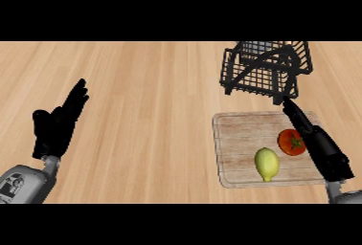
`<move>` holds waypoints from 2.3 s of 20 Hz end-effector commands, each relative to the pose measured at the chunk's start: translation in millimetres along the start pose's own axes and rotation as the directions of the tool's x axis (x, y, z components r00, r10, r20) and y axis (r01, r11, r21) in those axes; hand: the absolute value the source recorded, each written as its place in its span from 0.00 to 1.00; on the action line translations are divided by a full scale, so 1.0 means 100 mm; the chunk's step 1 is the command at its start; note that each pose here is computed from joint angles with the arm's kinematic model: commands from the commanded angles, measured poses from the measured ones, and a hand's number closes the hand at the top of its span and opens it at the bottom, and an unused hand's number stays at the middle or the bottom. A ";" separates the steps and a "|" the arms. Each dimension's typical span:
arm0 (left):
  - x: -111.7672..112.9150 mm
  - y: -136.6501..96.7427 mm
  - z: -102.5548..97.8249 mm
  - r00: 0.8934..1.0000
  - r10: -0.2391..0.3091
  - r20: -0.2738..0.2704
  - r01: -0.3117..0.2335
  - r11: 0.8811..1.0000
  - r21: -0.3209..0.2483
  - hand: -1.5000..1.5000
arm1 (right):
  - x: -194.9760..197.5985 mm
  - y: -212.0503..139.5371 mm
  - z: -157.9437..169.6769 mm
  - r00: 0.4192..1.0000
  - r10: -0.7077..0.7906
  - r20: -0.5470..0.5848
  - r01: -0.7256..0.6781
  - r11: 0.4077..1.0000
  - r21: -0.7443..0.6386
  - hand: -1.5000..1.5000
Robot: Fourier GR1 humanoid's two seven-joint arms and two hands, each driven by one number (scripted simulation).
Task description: Pick the tomato from the cutting board and place it in the tiered basket
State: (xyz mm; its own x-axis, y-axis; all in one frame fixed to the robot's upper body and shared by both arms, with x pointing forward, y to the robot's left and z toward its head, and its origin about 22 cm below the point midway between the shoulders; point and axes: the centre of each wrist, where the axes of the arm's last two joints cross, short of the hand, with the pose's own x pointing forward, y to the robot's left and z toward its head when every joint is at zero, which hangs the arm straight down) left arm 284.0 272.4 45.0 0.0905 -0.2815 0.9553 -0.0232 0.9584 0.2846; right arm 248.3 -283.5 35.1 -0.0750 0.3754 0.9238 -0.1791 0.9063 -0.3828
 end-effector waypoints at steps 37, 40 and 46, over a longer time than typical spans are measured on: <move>-0.05 -0.65 0.16 0.979 0.098 0.176 -0.109 0.993 0.052 0.50 | 1.21 -1.68 0.91 0.698 0.607 0.380 -0.685 0.720 0.108 0.00; -0.05 -0.55 0.20 0.980 0.096 0.174 -0.106 0.993 0.053 0.50 | 1.23 -1.32 1.04 0.688 0.643 0.336 -0.708 0.697 0.113 0.00; 0.15 -0.62 0.24 0.981 0.070 0.181 -0.078 0.996 0.037 0.50 | 1.32 -1.30 1.05 0.659 0.681 0.319 -0.744 0.652 0.146 0.00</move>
State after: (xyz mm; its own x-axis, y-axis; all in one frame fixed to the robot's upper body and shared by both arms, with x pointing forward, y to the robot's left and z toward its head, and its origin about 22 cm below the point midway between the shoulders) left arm 267.3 210.9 27.8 -0.0859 -0.1912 0.9778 -0.0739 0.9799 0.1851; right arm 160.1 -382.2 198.7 -0.4961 0.7745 0.3924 -0.2047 0.3349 -0.9198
